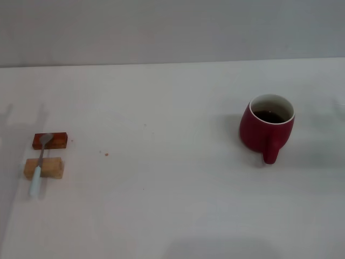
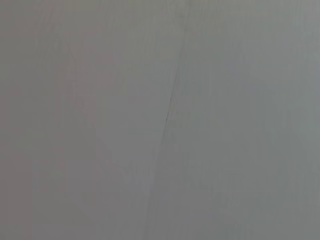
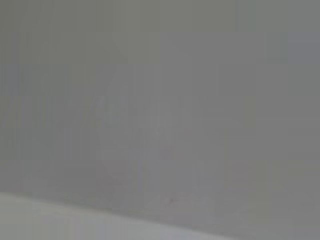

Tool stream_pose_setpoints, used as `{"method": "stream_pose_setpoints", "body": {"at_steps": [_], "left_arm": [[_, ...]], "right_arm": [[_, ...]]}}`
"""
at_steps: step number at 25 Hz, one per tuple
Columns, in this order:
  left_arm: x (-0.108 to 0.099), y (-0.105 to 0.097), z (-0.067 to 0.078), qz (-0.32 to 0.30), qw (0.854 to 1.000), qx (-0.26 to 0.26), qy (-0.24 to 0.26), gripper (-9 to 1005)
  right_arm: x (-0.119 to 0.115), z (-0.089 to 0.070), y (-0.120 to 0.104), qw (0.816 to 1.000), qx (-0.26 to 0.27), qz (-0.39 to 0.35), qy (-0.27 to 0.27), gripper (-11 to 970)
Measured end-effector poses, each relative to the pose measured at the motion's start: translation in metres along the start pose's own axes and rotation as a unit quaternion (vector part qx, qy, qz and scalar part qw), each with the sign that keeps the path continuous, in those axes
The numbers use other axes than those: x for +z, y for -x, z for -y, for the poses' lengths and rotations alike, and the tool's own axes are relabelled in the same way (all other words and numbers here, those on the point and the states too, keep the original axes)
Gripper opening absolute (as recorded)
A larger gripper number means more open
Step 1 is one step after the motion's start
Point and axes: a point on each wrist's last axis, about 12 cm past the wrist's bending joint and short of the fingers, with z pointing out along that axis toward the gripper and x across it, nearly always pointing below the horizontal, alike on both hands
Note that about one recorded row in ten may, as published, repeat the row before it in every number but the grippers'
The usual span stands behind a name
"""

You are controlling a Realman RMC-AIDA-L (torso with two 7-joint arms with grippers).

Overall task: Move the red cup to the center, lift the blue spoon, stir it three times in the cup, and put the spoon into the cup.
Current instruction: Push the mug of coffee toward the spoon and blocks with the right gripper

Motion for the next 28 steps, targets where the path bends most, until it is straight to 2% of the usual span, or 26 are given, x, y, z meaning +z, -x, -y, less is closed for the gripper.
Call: {"method": "stream_pose_setpoints", "body": {"at_steps": [7, 12, 17, 23, 28], "left_arm": [[0.001, 0.001, 0.0, 0.003, 1.0, -0.009, -0.002, 812], [-0.001, 0.0, 0.0, -0.001, 1.0, -0.011, 0.001, 812], [-0.005, -0.001, -0.003, -0.004, 1.0, -0.02, 0.005, 812], [-0.008, 0.0, -0.005, -0.006, 1.0, -0.018, 0.006, 811], [-0.008, 0.0, -0.007, -0.006, 1.0, -0.016, 0.006, 811]], "right_arm": [[0.007, -0.018, -0.006, 0.999, -0.04, -0.023, 0.027, 684], [0.012, -0.035, -0.009, 0.996, -0.073, -0.018, 0.038, 564], [0.02, -0.051, -0.009, 0.994, -0.085, -0.024, 0.071, 322], [0.025, -0.069, -0.01, 0.99, -0.094, -0.03, 0.105, 126], [0.029, -0.082, -0.01, 0.986, -0.101, -0.032, 0.127, 46]]}}
